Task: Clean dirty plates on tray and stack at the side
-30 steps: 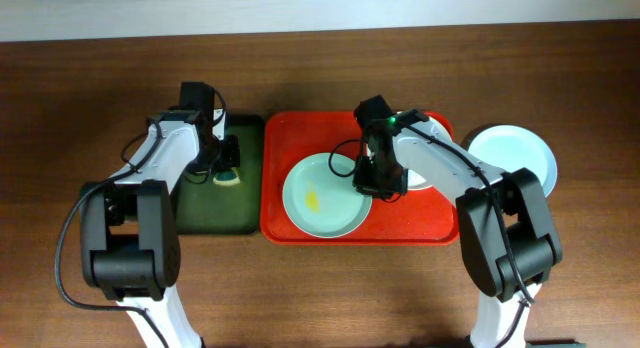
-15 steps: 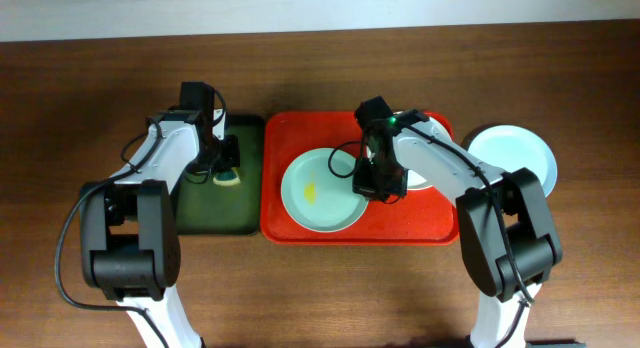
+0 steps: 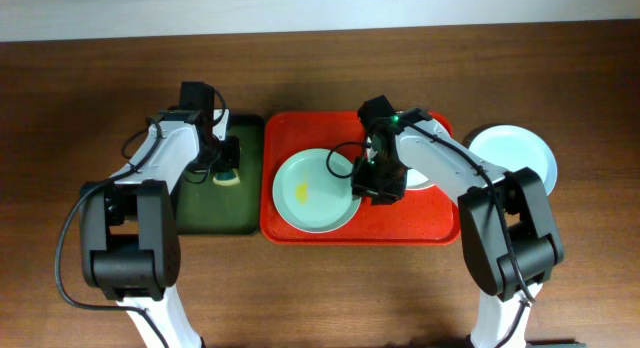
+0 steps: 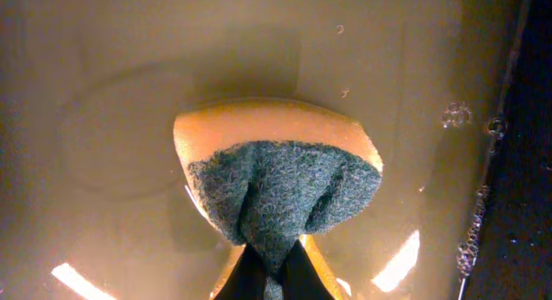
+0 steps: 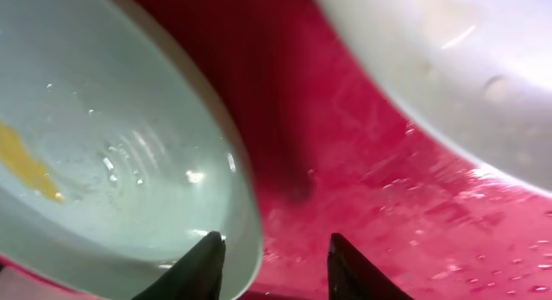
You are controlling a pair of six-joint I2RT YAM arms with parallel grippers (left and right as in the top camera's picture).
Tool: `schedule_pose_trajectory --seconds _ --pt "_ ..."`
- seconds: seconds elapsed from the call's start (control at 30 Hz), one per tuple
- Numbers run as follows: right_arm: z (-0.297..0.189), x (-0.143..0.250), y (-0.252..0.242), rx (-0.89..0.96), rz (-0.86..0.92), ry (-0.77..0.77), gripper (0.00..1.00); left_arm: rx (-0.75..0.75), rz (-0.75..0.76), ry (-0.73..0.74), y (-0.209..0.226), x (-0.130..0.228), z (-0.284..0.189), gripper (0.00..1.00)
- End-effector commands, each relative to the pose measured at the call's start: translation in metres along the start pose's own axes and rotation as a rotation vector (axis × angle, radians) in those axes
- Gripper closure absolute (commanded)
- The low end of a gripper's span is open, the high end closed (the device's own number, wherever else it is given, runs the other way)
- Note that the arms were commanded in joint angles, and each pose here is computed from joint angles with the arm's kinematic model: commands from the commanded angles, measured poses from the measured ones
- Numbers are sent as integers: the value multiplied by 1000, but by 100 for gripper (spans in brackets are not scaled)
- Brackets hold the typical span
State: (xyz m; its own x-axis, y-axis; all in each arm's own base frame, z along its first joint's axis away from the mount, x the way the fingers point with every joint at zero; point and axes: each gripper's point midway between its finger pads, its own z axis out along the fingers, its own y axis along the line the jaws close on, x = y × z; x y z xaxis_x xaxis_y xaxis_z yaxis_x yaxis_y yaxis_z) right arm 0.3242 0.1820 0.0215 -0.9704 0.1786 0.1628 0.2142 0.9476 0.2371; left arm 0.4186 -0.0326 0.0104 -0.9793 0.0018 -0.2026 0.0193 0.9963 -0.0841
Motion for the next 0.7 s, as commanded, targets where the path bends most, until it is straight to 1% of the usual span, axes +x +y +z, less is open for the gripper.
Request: schedule_pose_trajectory --seconds 0.0,0.03,0.17,0.37,0.43,0.5,0.57,0.6,0.67 --pt "-13 -10 -5 37 -8 -70 64 10 24 19 -1 5 8 98" --pt "-12 -11 -5 35 -9 -72 70 10 24 19 -1 5 8 97" --pt "-6 -12 -6 32 -11 -76 78 10 24 19 -1 5 8 97" --pt "-4 -15 0 21 -27 -92 78 13 24 19 -1 5 8 97" --pt "-3 -15 6 19 -73 -102 77 13 24 19 -1 5 8 97" --pt "-2 -16 4 60 -110 -124 77 13 24 19 -1 5 8 97" --pt "0 -16 -2 115 -118 -143 81 13 24 19 -1 5 8 97" --pt "0 -16 -3 116 -117 -139 82 13 24 19 -1 5 8 97" --pt "0 -16 -3 116 -117 -140 87 13 24 19 -1 5 8 97"
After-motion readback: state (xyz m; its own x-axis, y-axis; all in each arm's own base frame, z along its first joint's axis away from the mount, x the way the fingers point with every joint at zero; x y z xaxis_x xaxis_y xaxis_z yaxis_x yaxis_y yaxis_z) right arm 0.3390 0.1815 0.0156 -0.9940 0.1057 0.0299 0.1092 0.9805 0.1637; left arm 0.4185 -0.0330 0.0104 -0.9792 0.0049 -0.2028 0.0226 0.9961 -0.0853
